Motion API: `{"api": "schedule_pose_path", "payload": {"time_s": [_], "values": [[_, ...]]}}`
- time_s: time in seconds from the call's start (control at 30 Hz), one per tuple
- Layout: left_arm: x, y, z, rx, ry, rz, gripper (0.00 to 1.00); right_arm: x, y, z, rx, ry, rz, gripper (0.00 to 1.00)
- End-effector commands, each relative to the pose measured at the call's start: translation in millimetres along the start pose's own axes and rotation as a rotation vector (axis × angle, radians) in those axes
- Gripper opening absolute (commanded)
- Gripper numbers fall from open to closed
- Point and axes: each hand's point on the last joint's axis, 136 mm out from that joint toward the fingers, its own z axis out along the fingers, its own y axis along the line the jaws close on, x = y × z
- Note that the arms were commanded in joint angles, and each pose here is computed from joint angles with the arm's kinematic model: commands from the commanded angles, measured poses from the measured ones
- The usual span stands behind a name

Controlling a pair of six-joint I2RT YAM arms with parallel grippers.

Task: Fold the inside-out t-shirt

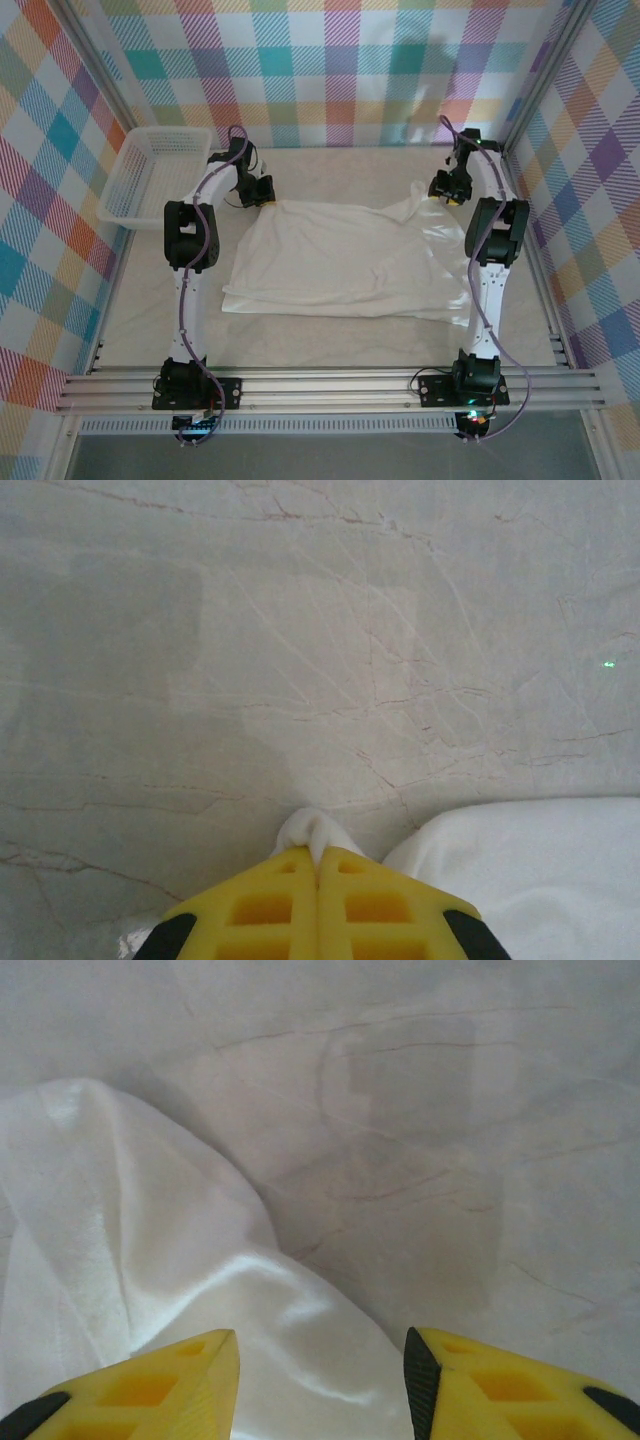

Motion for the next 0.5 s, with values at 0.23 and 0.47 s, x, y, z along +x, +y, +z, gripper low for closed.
{"api": "schedule_pose_path", "payload": {"time_s": [0.23,0.47], "values": [[-10,17,-22,-0.080,-0.050,-0.051,0.00,16,-3,19,0.025,0.086,0.012,0.08],[-7,48,-36,-0.197,-0.057,-0.081,0.00,1,-13,-23,0.066,-0.008,0.012,0.00]]}}
